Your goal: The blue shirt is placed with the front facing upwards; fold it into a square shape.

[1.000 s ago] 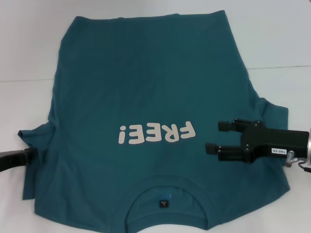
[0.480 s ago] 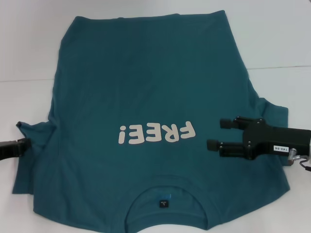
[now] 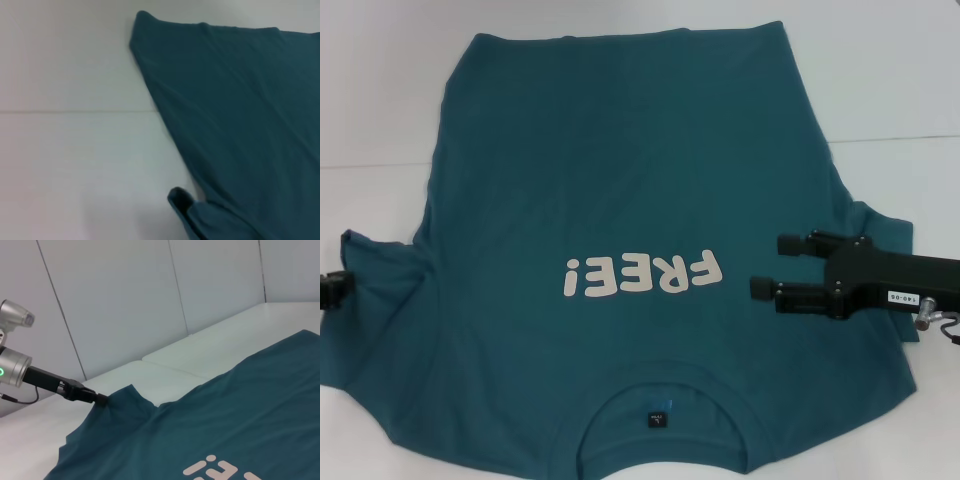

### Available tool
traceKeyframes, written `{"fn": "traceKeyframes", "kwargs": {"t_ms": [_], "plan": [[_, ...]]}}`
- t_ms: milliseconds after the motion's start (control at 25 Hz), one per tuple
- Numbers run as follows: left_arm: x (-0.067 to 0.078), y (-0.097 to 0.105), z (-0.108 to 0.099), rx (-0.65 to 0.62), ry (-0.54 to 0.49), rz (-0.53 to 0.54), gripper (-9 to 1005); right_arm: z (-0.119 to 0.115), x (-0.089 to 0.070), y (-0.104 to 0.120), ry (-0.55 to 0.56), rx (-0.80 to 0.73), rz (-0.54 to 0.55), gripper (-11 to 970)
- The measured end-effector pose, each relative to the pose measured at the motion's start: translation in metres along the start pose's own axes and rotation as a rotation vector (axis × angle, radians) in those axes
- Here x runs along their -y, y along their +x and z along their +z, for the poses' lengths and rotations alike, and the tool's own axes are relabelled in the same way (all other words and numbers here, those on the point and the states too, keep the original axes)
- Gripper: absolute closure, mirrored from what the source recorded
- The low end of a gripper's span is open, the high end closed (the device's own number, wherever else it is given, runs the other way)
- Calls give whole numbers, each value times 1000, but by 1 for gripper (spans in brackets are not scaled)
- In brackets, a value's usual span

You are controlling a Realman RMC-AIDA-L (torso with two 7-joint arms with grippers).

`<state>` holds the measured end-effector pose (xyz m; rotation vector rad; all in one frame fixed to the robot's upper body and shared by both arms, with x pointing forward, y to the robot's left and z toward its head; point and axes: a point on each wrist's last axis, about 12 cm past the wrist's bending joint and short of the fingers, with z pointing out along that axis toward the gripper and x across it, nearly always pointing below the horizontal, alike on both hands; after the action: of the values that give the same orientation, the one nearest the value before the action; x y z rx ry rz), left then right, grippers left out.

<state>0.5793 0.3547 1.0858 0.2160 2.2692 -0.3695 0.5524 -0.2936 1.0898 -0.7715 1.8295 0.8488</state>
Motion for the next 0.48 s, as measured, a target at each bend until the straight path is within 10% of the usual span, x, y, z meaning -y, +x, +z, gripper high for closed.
{"fn": "traceKeyframes", "kwargs": {"t_ms": [480], "plan": [[2,-23,-9,-23,-9,99,964,0,0,-1,2,5,0,46]]}}
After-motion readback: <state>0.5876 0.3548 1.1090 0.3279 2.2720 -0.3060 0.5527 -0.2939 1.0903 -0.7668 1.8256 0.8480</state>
